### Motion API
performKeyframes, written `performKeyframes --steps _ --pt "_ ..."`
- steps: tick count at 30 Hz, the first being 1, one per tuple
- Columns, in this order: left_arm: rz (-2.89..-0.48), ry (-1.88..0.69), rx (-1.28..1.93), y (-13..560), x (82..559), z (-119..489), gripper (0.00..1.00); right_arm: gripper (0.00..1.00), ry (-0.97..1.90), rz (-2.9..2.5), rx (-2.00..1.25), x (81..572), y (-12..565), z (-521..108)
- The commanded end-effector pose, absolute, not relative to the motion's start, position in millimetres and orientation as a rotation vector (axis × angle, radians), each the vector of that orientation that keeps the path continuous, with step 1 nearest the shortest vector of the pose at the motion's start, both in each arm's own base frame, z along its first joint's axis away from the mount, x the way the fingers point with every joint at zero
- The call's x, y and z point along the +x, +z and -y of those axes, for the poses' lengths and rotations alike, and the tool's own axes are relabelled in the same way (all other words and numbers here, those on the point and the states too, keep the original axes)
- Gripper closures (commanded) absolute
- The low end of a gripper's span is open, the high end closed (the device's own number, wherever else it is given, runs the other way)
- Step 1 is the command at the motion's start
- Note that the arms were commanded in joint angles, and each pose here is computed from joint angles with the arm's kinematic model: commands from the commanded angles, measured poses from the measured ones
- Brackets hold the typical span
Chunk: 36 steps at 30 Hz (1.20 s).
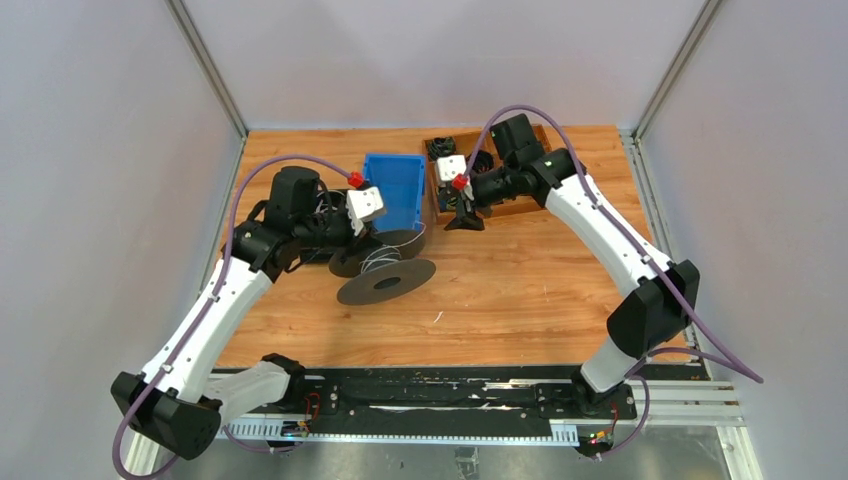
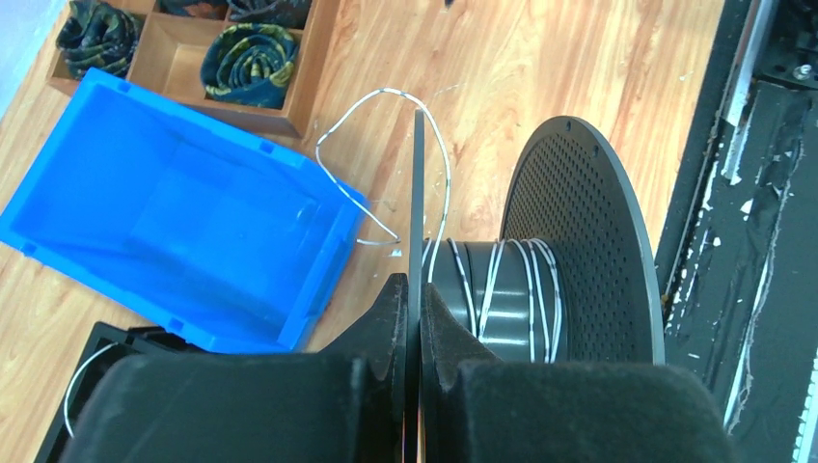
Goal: Wrap the cables
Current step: Wrap the cable around the cable reel.
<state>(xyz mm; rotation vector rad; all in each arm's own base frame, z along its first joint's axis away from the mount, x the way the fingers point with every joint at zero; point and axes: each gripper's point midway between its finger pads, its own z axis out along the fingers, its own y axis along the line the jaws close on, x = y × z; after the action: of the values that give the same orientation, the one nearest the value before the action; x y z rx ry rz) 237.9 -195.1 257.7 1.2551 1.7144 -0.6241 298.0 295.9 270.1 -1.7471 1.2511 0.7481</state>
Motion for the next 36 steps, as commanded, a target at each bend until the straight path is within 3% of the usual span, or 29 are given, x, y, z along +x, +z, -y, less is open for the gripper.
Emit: performKeyframes --steps 1,15,29,36 --pt "-1.569 -0.676 1.282 291 226 205 1.00 0.40 0.806 -1.177 -1.891 274 252 -303" --pt "-1.543 -0.747 1.310 291 213 210 1.00 0.43 0.845 -1.144 -1.984 269 222 -324" --pt "-1.536 -0.759 1.325 286 208 210 1.00 0.49 0.814 -1.074 -2.055 252 224 -329" --pt "-1.541 -0.768 1.329 282 206 210 1.00 0.47 0.710 -1.063 -2.065 260 235 -325"
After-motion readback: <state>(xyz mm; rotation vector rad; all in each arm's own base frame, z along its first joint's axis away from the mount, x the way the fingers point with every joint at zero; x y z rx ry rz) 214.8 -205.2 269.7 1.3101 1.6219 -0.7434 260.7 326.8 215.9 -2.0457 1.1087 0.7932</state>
